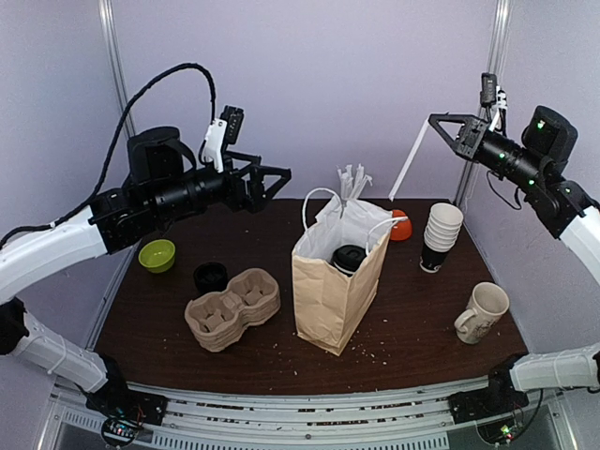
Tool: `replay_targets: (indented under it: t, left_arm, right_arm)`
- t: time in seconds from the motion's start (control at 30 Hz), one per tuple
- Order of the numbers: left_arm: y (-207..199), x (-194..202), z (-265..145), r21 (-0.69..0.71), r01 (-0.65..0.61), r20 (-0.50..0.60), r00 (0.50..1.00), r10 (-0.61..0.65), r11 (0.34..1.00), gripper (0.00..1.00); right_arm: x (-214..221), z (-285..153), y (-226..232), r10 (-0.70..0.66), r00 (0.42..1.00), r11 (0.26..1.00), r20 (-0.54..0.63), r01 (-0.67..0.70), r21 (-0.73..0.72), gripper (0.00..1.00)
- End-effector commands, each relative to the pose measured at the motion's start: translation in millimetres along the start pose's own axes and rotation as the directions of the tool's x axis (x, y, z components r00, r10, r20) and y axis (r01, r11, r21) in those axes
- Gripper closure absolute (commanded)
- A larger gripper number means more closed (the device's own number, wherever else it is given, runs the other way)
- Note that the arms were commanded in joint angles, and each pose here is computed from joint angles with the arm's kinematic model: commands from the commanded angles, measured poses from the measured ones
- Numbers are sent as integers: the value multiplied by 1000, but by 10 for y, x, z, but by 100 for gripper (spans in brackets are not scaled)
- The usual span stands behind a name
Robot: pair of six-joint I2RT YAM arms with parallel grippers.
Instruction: Pack the takeout coffee
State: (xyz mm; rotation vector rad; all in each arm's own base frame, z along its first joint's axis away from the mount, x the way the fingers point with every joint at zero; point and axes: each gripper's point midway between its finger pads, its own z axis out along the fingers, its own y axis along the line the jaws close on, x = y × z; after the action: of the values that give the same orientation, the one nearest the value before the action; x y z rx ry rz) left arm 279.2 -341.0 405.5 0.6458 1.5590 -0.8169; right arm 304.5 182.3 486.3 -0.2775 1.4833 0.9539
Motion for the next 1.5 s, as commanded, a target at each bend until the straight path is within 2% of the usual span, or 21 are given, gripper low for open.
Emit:
replay_targets:
  t: [0.0, 0.27, 0.53, 0.83, 1.2, 1.47]
  left_arm:
    - [-117, 143, 149, 87, -30, -78, 996, 37, 996, 3]
    - [-113, 436, 285, 107, -10, -138, 990, 24, 994, 4]
    - [-66, 632, 398, 95, 0, -178, 984, 17, 995, 6]
    - [-67, 870, 547, 117, -7, -248, 968, 36, 993, 13]
    - [-201, 996, 620, 211, -9, -285, 956, 70, 978, 49]
    - [-255, 941, 654, 241, -28, -273, 957, 96, 970, 87]
  right_arm:
    - [-35, -59, 133, -16, 1000, 998, 17, 17, -59, 100]
    - [-270, -192, 476, -15, 998, 983, 69, 28, -183, 100]
    - [-227, -194, 650, 6, 1000, 959, 14, -2, -282, 100]
    - [-57, -165, 735, 37, 997, 934, -60, -56, -354, 100]
    - [125, -81, 668, 49, 993, 934, -104, -82, -347, 100]
    - [221, -84, 677, 35, 990, 931, -137, -82, -355, 100]
